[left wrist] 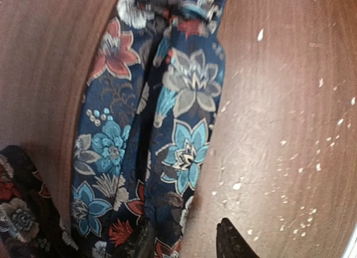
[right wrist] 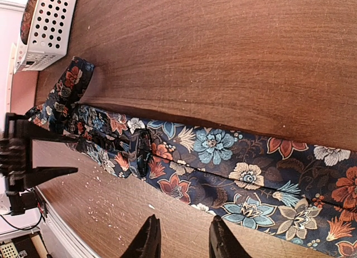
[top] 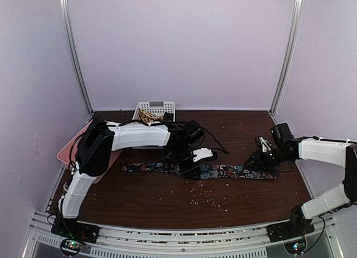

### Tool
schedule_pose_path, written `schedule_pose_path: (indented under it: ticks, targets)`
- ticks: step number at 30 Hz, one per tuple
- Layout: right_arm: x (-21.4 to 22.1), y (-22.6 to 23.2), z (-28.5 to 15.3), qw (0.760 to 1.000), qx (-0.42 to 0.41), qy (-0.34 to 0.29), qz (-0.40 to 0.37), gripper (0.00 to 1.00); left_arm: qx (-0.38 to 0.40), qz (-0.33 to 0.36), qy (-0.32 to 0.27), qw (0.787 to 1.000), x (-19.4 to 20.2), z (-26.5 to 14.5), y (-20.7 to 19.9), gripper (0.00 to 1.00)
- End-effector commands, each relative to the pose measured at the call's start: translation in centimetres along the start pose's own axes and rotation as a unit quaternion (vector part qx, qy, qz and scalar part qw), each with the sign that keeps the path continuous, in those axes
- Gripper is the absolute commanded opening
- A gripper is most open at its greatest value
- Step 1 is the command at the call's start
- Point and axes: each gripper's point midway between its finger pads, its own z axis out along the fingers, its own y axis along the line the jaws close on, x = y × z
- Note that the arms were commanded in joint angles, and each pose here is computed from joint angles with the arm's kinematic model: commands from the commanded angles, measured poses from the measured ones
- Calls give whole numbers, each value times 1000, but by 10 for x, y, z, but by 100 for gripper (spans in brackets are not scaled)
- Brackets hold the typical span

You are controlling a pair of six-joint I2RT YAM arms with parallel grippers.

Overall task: Roll the ties
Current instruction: Tie the tie at the center of the board.

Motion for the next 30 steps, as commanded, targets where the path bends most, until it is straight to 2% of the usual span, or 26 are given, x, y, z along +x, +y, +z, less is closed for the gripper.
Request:
schedule_pose_path:
  ticks: [1,11,22,28,30]
  targets:
    - [-5,2,-2,1000,-6,-8,-4,31,-31,56,-94,994,-52,-38,-11,43]
    - [-6,1,-1,1000,-5,-7,-5,30,-24,93,-115,989,-78,-24,-15,47]
    - [-6,1,-1,1000,-5,-6,-4,30,-18,97,-92,991,-68,14,-9,47]
    - [-6,0,-1,1000,-5,-6,-4,30,-2,99,-88,991,-63,21,-13,34]
    - [-6,0,-1,1000,-5,-7,-3,30,-2,102,-84,991,-60,23,-13,25]
